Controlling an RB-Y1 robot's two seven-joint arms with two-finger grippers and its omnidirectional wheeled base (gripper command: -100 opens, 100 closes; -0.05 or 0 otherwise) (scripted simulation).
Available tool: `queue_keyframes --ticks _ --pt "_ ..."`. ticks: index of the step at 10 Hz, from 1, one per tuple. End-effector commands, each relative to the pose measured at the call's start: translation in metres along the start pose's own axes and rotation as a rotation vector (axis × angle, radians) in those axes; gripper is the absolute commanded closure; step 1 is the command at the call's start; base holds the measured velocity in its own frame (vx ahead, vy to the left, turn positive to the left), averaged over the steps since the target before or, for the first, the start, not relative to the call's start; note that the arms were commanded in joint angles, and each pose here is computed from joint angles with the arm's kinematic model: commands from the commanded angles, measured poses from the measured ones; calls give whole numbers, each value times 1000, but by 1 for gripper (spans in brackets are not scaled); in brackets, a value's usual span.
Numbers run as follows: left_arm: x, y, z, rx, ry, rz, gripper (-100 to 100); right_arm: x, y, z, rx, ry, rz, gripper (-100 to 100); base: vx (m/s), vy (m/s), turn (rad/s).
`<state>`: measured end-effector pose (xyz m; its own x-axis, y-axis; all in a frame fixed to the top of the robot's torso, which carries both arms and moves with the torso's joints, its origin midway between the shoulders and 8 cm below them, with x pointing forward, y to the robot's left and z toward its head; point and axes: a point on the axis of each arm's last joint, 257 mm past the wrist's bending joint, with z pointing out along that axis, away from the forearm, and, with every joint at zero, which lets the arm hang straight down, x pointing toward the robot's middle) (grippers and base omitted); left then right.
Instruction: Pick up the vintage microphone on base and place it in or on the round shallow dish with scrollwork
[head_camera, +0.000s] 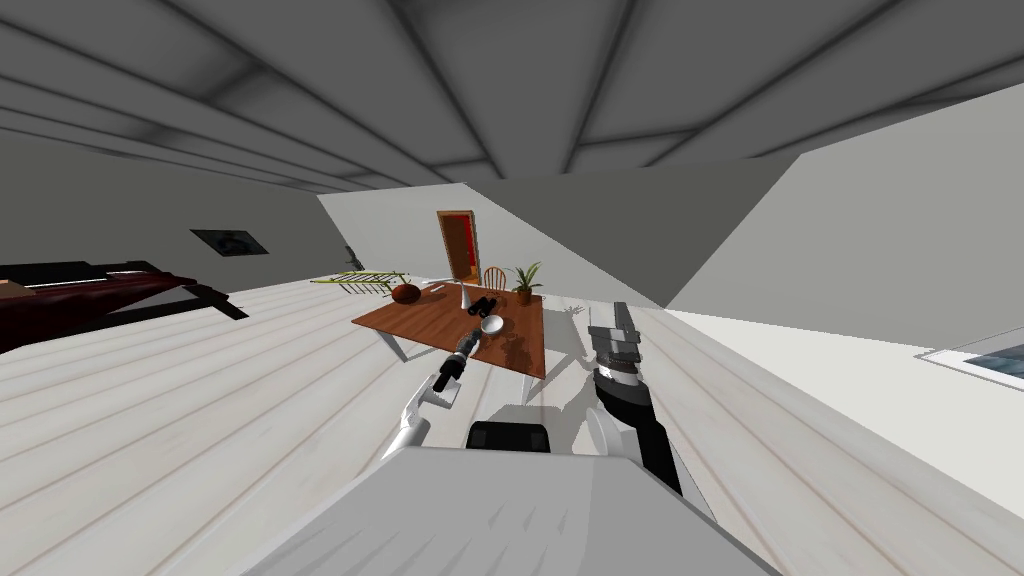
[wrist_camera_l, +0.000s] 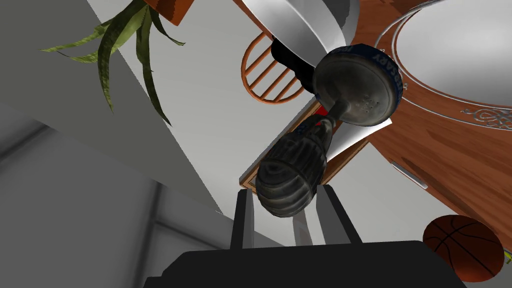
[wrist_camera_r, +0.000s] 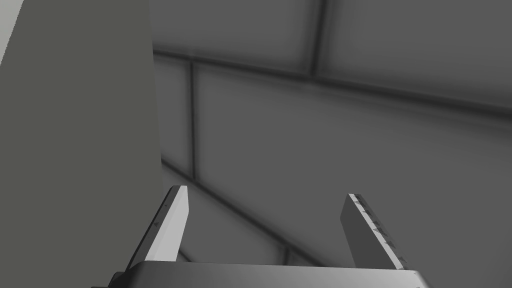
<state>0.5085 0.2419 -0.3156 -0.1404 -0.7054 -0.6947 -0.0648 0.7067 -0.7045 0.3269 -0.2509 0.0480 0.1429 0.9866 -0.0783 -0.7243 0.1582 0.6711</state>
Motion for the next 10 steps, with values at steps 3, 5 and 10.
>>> queue_keyframes --ticks 3,5,10 --pt "6 9 -2 34 -8 80 100 0 0 0 0 0 0 0 24 46 -6" --pt "3 0 -3 66 -24 80 100 0 0 0 0 0 0 0 11 28 -4" --pt "14 17 -9 99 -31 178 100 0 0 0 0 0 0 0 21 38 -16"
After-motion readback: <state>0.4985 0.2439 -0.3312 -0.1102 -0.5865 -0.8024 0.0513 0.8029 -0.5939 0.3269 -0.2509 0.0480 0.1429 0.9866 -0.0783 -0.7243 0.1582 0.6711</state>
